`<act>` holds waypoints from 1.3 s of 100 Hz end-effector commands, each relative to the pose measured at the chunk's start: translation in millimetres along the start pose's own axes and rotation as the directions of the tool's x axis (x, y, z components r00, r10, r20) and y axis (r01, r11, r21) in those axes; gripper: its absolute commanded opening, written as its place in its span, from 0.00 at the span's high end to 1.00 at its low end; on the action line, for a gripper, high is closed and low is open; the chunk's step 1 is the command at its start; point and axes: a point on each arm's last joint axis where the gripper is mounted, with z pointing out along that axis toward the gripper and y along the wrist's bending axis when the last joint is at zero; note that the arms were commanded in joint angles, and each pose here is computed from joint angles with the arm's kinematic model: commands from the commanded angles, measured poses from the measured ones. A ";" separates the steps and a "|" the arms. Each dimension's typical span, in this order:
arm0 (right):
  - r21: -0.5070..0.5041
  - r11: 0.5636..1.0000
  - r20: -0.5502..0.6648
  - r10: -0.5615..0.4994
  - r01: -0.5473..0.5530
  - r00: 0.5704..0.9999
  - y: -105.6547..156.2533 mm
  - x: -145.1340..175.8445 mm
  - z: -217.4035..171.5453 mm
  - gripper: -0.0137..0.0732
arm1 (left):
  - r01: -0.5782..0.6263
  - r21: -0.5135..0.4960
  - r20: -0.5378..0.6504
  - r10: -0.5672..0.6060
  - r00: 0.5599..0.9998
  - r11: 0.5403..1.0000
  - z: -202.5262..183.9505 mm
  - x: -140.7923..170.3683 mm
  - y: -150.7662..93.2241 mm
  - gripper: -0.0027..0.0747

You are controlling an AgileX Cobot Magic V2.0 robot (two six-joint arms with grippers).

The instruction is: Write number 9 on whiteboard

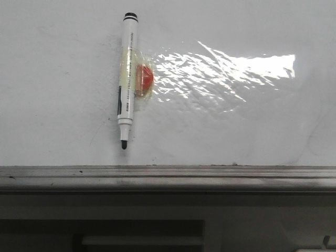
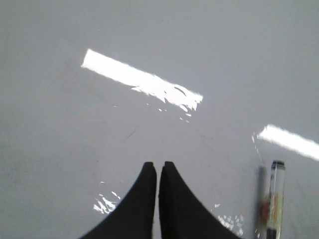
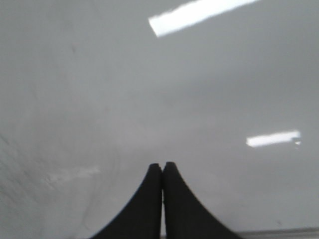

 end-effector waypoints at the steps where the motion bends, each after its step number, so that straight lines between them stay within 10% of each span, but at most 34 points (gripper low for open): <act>1: 0.022 0.990 -0.032 -0.139 0.140 0.990 5.5 -27.1 -2.7 0.90 | -0.139 -0.015 -0.101 0.136 0.986 0.990 12.3 -27.3 -10.9 0.96; 28: -0.074 0.982 -0.064 -0.178 0.173 0.982 19.3 -52.8 5.1 0.36 | -0.172 0.130 -0.471 0.214 0.856 0.976 77.1 -47.6 -25.7 0.42; 68: -0.116 0.974 -0.129 -0.211 0.196 0.969 24.3 -50.6 19.1 0.32 | -0.056 0.404 -0.497 0.270 0.825 0.913 119.7 -9.4 -84.6 0.49; 87: -0.112 0.973 -0.159 -0.216 0.200 0.963 25.3 -49.7 26.6 0.32 | -0.033 0.384 -0.468 0.226 0.854 0.923 135.6 11.4 -107.7 0.52; 116: -0.112 0.973 -0.159 -0.216 0.200 0.963 25.5 -49.8 27.1 0.32 | -0.036 0.328 -0.580 0.232 0.781 0.944 158.1 49.9 -106.8 0.52; 130: -0.113 0.973 -0.157 -0.216 0.200 0.964 25.5 -50.0 27.1 0.32 | -0.025 0.308 -0.606 0.217 0.765 0.951 161.9 57.2 -105.7 0.72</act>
